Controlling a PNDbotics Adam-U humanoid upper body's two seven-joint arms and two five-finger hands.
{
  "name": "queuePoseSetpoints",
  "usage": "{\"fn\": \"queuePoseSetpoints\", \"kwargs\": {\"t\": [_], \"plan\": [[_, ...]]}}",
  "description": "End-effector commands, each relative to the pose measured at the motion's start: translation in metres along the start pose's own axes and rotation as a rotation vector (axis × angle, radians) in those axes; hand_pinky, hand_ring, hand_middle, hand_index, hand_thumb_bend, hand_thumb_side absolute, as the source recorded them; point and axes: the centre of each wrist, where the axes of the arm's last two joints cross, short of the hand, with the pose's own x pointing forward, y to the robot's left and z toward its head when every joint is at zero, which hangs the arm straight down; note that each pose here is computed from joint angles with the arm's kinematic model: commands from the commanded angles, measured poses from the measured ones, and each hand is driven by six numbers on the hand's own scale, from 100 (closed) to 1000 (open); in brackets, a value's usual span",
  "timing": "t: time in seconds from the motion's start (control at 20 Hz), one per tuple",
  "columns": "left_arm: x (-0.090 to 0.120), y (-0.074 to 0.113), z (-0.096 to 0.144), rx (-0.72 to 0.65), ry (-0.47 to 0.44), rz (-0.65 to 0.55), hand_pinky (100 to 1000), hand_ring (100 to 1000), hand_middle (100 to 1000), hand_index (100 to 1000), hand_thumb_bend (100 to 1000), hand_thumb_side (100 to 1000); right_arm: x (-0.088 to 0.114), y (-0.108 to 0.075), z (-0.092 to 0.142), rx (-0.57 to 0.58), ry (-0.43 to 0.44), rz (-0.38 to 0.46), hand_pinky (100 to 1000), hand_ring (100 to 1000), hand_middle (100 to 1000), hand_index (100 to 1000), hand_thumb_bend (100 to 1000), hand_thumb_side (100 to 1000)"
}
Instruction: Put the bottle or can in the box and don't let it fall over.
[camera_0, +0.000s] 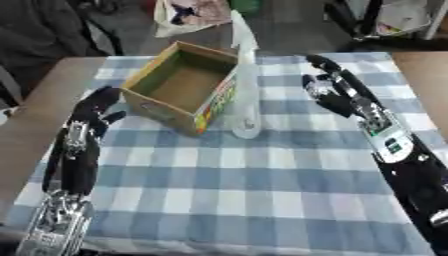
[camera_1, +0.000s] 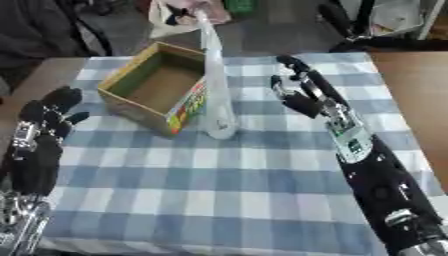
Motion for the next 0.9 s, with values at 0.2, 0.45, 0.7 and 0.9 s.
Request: {"fn": "queuePoseSetpoints", "kwargs": {"t": [0.2,0.45,0.7,0.9], "plan": [[0.009,-0.002,-0.008,-0.016,-0.041,0.016,843,919,813,891,241,959,0.016,-0.008,-0.015,-0.033,-0.077,0.102,887,1000,1000,1000,100,667],[0.012,-0.001,-0.011,-0.024,-0.053,0.018,844,919,814,893,243,957,0.025,0.003,-0.019,-0.015,-0.126,0.155,887,1000,1000,1000,100,633],[0.014,-0.001,-0.013,-0.041,-0.060,0.015,845,920,816,896,244,958,0.026,0.013,-0.019,0.011,-0.145,0.194,890,1000,1000,1000,100,615],[0.015,-0.001,-0.014,-0.049,-0.060,0.010,845,921,817,897,243,960,0.025,0.018,-0.019,0.018,-0.144,0.208,889,1000,1000,1000,100,624]]}}
